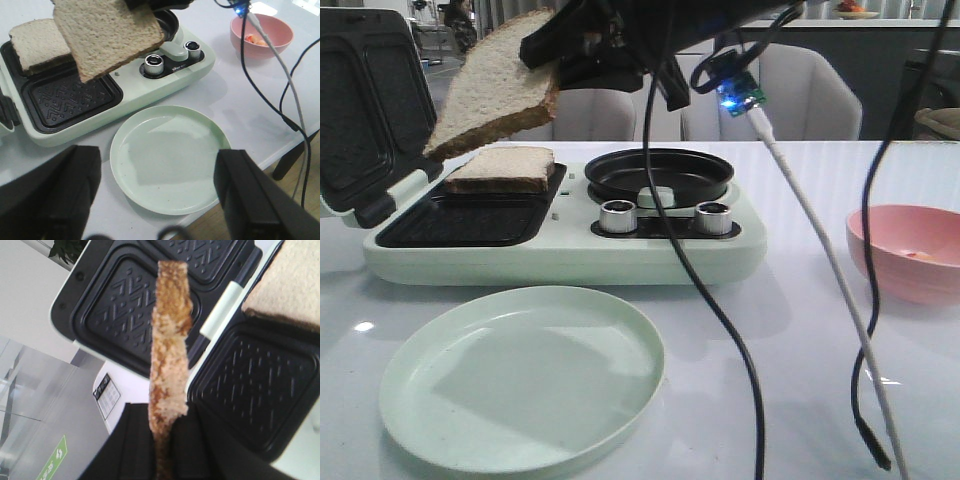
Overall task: Make breakfast with bread and shrimp
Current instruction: 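Lift the bread slice and carry it over the sandwich press, then lay the slice on the press plate beside the first, release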
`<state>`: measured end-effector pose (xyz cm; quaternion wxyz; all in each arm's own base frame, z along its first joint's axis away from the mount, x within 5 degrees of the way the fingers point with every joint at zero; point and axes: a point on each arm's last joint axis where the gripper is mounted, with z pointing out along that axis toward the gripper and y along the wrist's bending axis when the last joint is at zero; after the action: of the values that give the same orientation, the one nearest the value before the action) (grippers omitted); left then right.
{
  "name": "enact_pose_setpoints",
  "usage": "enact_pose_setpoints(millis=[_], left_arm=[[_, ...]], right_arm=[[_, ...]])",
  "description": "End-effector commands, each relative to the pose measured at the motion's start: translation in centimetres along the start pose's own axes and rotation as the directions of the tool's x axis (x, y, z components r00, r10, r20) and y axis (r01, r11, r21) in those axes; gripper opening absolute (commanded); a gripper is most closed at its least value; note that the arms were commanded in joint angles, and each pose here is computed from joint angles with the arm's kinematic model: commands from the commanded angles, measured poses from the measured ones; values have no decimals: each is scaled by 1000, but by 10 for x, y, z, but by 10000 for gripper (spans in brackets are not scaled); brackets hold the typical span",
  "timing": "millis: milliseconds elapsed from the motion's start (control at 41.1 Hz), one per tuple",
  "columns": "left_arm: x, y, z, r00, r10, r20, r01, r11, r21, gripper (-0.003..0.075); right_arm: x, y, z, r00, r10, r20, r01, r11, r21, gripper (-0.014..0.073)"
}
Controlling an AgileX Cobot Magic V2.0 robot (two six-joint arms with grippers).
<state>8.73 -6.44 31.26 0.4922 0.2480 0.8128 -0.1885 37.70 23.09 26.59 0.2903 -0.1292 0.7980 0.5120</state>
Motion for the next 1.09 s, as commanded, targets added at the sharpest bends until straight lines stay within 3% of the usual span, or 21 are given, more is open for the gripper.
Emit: enact_pose_setpoints(millis=[0,389,827,900,1070], left_arm=[[-16,0,-5,994,-16,107,16,1000,-3,531],[-16,0,-5,994,-16,107,16,1000,-3,531],[-16,0,-5,994,-16,107,16,1000,-3,531],[-16,0,-5,994,-16,107,16,1000,-3,531],[-16,0,-5,994,-16,107,16,1000,-3,531]], right_arm=[[-25,27,-2,997,-7,71,14,994,-106,146],[-32,4,55,999,25,39,-19,989,-147,146],[-20,-23,73,999,39,0,-39,995,-91,152],[-19,-25,74,1000,27,-7,-28,997,-75,185],[-19,-27,73,1000,17,-8,-18,998,-57,349]])
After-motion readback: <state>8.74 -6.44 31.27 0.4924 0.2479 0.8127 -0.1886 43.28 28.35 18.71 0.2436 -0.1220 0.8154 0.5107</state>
